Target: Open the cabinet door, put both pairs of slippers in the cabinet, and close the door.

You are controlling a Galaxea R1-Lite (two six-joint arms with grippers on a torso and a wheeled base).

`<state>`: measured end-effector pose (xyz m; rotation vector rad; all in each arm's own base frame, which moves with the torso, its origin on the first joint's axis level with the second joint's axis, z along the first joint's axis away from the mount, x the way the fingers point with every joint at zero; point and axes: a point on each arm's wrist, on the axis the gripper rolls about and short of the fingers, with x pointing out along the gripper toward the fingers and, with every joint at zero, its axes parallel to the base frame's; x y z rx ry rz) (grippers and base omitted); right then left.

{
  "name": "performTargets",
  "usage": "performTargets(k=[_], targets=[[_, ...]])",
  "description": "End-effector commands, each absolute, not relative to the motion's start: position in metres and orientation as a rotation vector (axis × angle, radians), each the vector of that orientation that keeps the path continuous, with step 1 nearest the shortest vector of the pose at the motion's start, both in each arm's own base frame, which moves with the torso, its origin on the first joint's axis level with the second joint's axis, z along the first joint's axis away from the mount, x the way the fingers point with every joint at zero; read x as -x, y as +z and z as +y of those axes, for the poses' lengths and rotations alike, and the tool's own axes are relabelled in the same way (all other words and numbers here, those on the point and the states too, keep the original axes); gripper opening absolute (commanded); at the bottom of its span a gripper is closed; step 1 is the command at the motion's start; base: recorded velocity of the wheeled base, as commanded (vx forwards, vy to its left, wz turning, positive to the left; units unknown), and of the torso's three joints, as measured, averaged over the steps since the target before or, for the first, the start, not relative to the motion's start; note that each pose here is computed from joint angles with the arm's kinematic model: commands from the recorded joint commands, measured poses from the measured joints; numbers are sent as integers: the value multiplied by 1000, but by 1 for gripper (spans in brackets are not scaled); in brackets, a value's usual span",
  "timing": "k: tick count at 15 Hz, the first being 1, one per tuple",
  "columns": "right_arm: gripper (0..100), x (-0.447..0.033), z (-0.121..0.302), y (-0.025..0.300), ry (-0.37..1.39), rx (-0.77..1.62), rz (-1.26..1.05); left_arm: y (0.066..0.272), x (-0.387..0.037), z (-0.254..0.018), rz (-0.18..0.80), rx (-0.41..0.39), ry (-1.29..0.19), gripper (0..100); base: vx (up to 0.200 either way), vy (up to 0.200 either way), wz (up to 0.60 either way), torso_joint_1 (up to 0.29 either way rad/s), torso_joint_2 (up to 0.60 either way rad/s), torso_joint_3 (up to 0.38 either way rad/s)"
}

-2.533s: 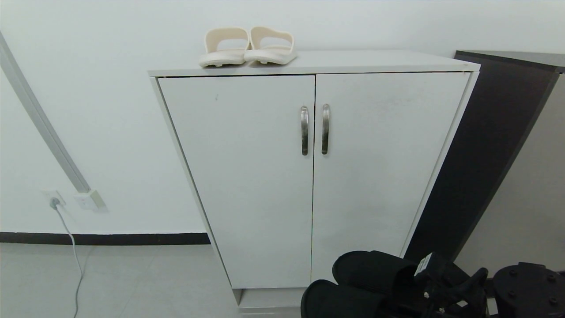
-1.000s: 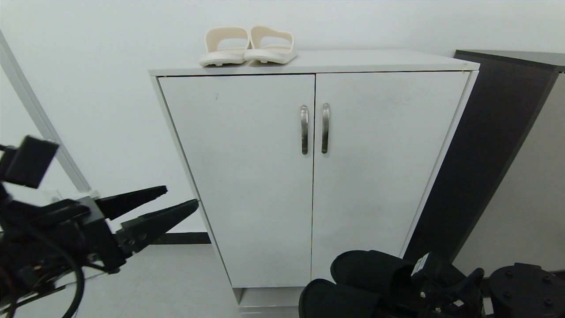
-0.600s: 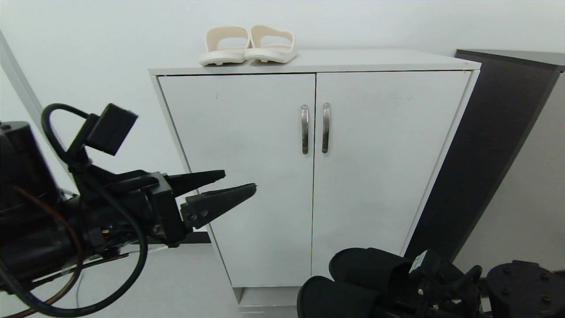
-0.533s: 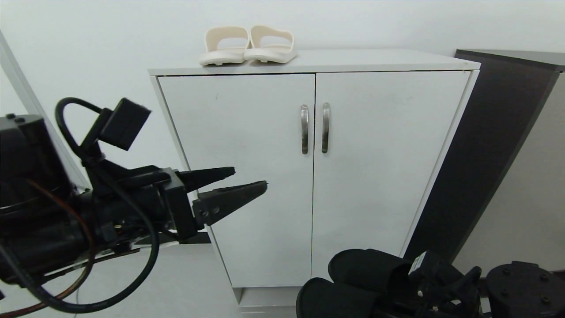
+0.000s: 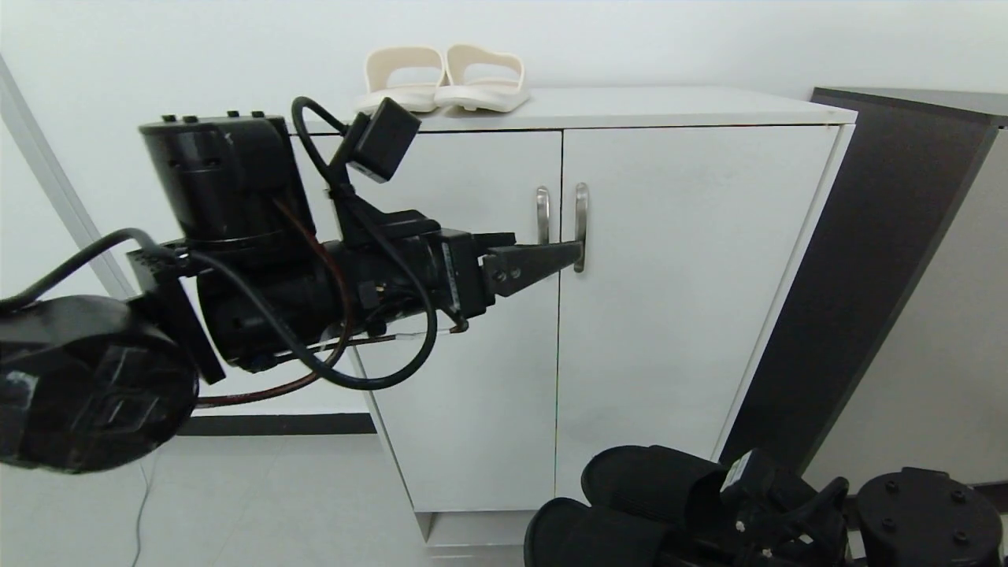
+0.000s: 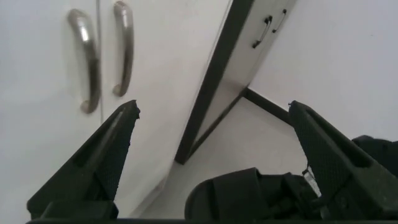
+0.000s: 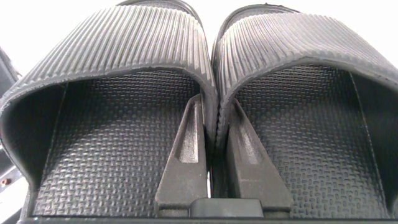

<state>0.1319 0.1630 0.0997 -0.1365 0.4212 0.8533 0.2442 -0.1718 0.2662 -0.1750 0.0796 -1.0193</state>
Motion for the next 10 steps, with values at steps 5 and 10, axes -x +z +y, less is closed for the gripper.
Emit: performTargets(k=[5, 10], targets=[[0, -130, 163, 98, 859, 143, 431, 260, -283, -208, 124, 190, -1150, 100, 0, 0, 0, 0, 0, 0], [0, -130, 162, 96, 859, 146, 442, 259, -316, -228, 97, 209, -1145, 100, 0, 0, 0, 0, 0, 0]])
